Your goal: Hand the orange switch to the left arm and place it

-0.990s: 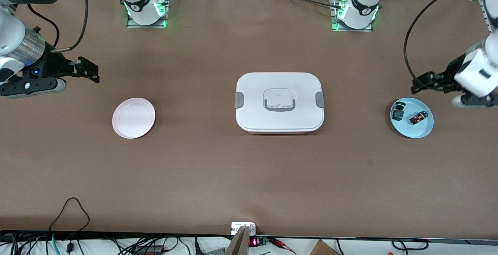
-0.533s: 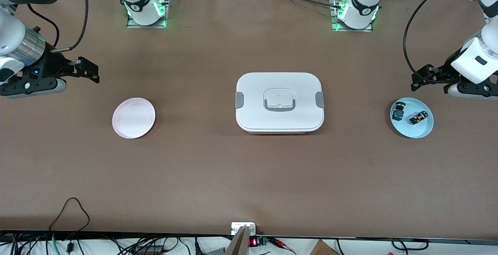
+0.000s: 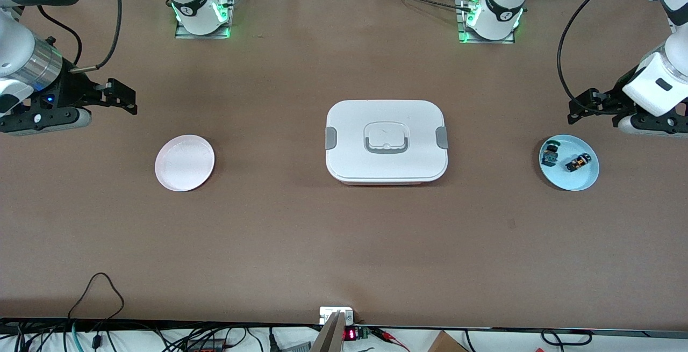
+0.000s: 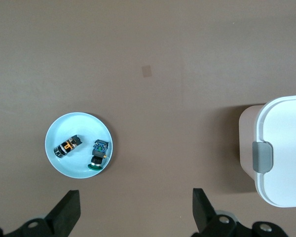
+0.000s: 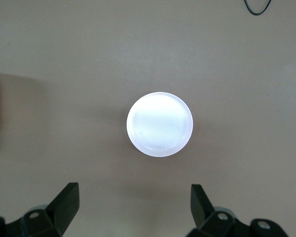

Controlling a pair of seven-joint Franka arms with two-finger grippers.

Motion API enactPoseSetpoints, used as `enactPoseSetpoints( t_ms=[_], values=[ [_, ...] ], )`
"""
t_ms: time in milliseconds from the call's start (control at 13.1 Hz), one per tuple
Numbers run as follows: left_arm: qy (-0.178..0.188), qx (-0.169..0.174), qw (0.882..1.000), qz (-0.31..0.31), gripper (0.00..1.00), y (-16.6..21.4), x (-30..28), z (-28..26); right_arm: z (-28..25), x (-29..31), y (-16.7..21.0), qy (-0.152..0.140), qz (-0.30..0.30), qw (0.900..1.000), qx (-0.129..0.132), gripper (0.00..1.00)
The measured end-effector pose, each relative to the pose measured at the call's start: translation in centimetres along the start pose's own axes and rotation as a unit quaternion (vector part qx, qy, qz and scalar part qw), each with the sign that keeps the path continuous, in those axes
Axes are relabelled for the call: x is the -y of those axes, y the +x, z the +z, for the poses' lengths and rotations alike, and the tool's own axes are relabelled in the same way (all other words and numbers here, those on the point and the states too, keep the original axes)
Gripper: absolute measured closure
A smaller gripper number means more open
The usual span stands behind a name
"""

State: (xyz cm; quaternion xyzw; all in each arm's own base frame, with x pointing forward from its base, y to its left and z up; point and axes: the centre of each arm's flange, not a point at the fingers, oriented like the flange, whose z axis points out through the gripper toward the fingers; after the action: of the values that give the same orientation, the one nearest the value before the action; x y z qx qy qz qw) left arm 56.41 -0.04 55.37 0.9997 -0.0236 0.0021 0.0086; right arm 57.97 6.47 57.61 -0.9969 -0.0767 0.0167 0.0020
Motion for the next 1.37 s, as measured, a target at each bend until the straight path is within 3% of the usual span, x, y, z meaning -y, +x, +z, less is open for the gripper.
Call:
enactPoseSetpoints(
  t_ms=[1370],
  values=[
    [0.000,0.001,1.000,0.000,0.00,-0.02,-0.05,-0.25,0.01,-0.54,-0.04,0.000,0.005,1.000,0.001,0.00]
  ],
)
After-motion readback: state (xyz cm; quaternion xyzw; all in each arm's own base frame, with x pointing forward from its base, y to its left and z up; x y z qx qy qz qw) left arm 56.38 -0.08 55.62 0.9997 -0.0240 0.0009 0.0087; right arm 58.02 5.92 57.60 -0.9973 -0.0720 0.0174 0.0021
